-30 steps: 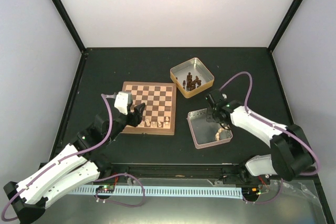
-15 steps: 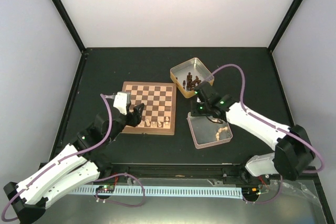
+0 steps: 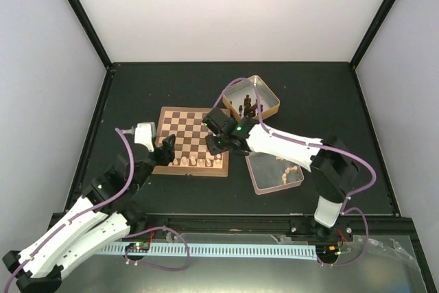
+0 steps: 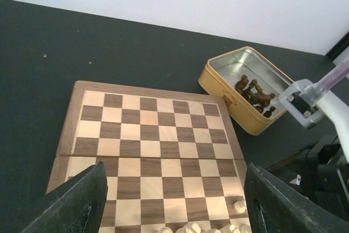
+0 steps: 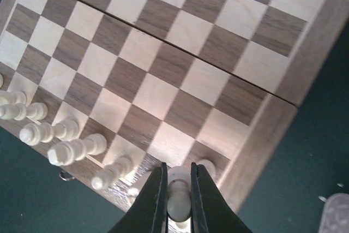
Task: Set up the chess pieces on the board
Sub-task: Place the chess piece on the chessboard.
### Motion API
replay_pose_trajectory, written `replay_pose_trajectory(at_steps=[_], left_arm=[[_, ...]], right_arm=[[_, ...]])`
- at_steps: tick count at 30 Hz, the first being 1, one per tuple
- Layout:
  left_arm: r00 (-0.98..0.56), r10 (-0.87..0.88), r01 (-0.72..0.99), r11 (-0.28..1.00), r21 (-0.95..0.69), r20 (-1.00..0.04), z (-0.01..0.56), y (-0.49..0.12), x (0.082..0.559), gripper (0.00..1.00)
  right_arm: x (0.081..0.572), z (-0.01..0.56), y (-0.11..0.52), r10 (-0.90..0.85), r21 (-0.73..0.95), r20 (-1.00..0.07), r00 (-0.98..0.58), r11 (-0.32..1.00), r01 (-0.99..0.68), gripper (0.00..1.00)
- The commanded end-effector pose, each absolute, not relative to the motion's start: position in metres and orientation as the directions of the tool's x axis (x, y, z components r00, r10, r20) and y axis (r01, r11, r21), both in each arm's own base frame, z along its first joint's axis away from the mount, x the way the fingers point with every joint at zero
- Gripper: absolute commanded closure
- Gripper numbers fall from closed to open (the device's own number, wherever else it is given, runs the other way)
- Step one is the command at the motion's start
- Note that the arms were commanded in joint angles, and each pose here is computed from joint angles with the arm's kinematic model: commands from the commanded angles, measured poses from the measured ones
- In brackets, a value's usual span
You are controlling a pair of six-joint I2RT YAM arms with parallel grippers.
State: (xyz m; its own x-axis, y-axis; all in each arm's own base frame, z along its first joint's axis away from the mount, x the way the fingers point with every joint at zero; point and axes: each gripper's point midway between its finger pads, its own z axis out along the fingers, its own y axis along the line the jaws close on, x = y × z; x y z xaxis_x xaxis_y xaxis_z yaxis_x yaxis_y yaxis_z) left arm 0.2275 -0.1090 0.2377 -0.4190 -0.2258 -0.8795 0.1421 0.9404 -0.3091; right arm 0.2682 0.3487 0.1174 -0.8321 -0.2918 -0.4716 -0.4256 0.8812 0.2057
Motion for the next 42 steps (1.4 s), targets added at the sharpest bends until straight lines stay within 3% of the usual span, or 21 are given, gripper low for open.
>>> replay_pose_trajectory(at_steps=[1,19,37,42], left_arm=[[-0.393,-0.273,0.045,0.948,-0.315,-0.878,0.243,-0.085,0.225,0.29],[-0.379,-0.303,-0.010,0.946,-0.324,-0.874,0.238,-0.069,0.221,0.28],[-0.387,-0.290,-0.003,0.950,-0.314,-0.875,0.238,-0.070,0.222,0.28],[-0.387,-0.289,-0.002,0.950,-0.313,-0.876,0.239,-0.071,0.223,0.28]], right_arm=[[0.267,0.111,0.361,-0.366,0.117,-0.459,-0.810,0.878,-0.464,0.94],[0.258,0.063,0.380,-0.476,0.052,-0.335,-0.814,0.853,-0.520,0.91],[0.264,0.053,0.389,-0.467,0.059,-0.342,-0.815,0.855,-0.515,0.85],[0.266,0.056,0.387,-0.462,0.046,-0.352,-0.814,0.860,-0.508,0.79]])
